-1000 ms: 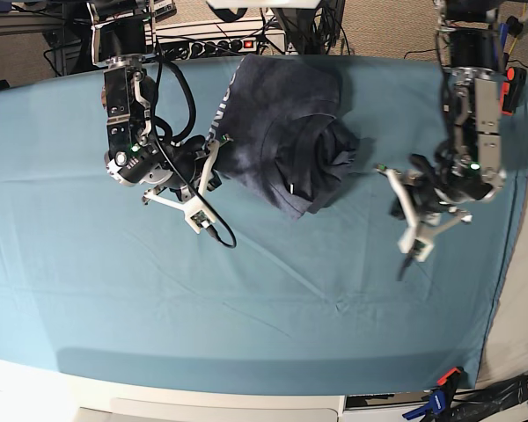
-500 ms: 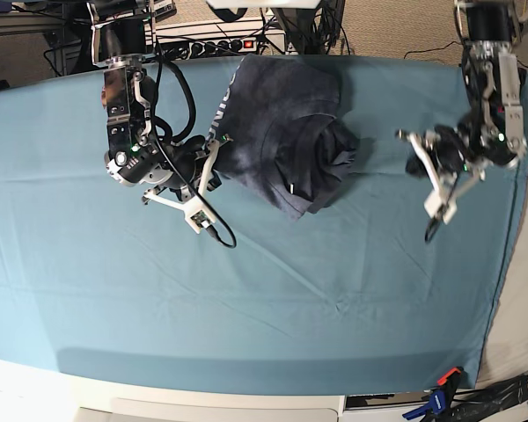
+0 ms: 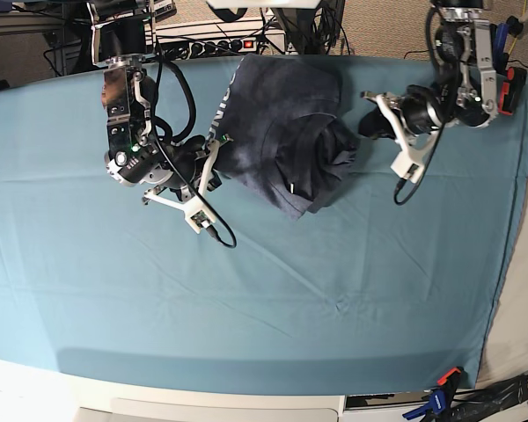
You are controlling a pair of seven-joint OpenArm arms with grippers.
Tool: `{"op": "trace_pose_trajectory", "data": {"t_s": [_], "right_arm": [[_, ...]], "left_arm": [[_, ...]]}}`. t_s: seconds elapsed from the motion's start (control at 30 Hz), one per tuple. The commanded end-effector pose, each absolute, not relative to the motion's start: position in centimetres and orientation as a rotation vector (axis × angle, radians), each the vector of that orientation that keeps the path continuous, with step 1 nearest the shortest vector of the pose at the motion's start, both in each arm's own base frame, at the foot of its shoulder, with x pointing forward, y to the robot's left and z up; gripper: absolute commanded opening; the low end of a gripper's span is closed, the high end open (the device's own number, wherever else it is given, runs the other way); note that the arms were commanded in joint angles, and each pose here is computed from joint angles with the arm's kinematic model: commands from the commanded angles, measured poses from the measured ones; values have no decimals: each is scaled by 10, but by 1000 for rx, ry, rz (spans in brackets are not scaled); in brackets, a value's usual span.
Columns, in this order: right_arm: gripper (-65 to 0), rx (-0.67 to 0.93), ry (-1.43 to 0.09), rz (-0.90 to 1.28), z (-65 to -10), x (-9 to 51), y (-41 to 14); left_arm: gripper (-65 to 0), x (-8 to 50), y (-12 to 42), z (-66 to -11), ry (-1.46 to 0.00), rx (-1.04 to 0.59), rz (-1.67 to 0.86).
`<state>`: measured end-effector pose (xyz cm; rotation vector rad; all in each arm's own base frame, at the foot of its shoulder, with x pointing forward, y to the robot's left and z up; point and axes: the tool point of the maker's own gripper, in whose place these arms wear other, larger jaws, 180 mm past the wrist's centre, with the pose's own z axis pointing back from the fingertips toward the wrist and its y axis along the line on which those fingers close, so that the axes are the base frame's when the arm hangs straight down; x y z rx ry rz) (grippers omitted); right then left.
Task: Fold the T-shirt properly
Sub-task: 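Grasp the shirt with both grippers and lift it off the table, then fold the lifted shirt over onto itself and release both grippers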
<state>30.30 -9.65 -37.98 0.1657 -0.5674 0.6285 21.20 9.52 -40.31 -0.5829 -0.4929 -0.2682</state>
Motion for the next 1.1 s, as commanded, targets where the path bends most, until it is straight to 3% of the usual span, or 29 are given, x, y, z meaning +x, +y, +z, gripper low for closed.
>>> {"op": "trace_pose_trajectory", "data": {"t_s": [0.0,0.23,0.87,1.07], "right_arm": [[-650,166,-617,631,-367,313,-95],[-650,165,-604,630,-370,310,-96],[-650,206,-451,614,-411,252,-96],[-650,328,-407,601,-422,221,-79]], "left_arm": [[-650,214,92,-399,-504,-592,-276],[-650,222,70,-392,-541,-636,-308],[-650,288,-3,-355,-687,-512,-629],[-650,311,-5,-334,-762,-501,-645]]}}
